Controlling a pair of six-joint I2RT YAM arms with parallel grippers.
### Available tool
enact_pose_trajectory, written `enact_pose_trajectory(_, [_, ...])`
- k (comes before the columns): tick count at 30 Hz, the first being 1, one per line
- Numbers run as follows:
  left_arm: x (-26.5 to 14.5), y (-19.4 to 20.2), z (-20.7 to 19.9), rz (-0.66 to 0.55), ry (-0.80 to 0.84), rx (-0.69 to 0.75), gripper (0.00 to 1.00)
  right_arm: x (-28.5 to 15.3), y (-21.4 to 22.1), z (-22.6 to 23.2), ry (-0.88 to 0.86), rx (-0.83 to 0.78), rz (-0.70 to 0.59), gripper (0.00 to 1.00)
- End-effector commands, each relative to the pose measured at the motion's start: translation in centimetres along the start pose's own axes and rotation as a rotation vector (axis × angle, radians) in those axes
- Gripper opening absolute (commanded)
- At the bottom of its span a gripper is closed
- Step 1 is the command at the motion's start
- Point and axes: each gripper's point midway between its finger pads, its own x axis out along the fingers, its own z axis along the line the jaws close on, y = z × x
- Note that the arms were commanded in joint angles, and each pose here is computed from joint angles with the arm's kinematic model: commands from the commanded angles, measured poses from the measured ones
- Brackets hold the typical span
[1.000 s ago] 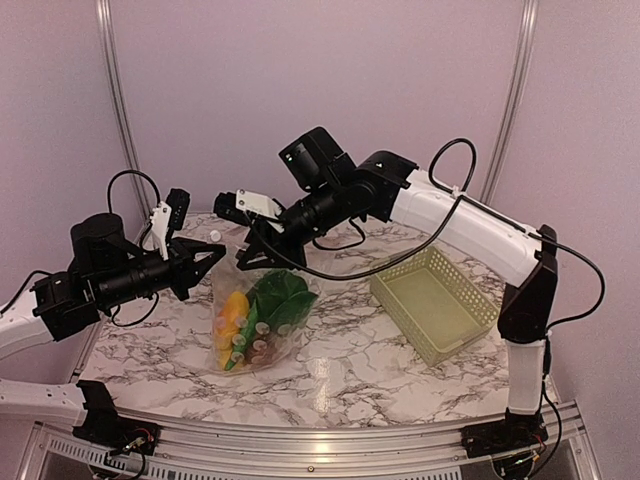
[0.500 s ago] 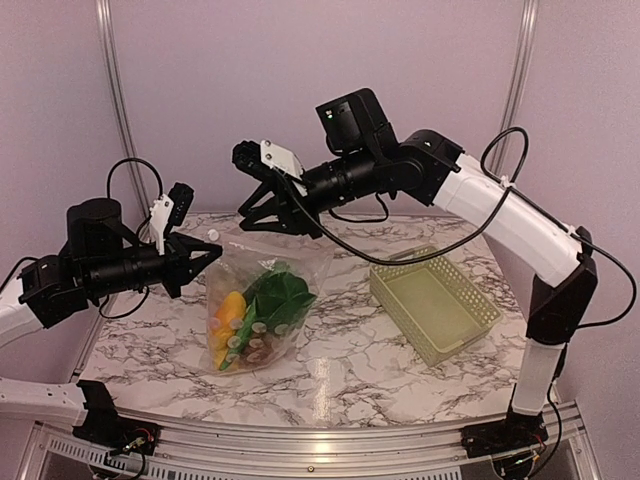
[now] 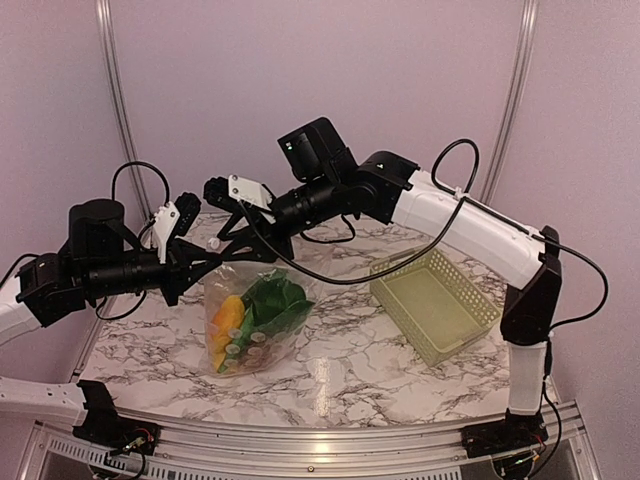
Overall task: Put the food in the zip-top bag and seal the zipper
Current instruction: Pass from the right arm to the left, then hold the zipper from the zipper food storage bag.
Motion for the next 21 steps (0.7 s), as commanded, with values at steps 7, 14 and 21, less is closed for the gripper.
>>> enact_pose_trajectory(7, [-0.2,0.9,-0.8,0.011,0.038,0.033,0.00,-0.6,-3.3,0.0,0.015,-0.063,-0.084,0.37])
enact_pose_trajectory(14, [-0.2,0.8,-0.9,0.016,0.043,0.072,0.00,0.5,-2.0,1.3,-0.096,-0.021,-0.089,0.42])
enact_pose_trajectory(21, [0.1,0.8,-0.5,0.021,0.021,0.072,0.00,0.9,-1.6,1.5,-0.124,-0.004,-0.091,0.26])
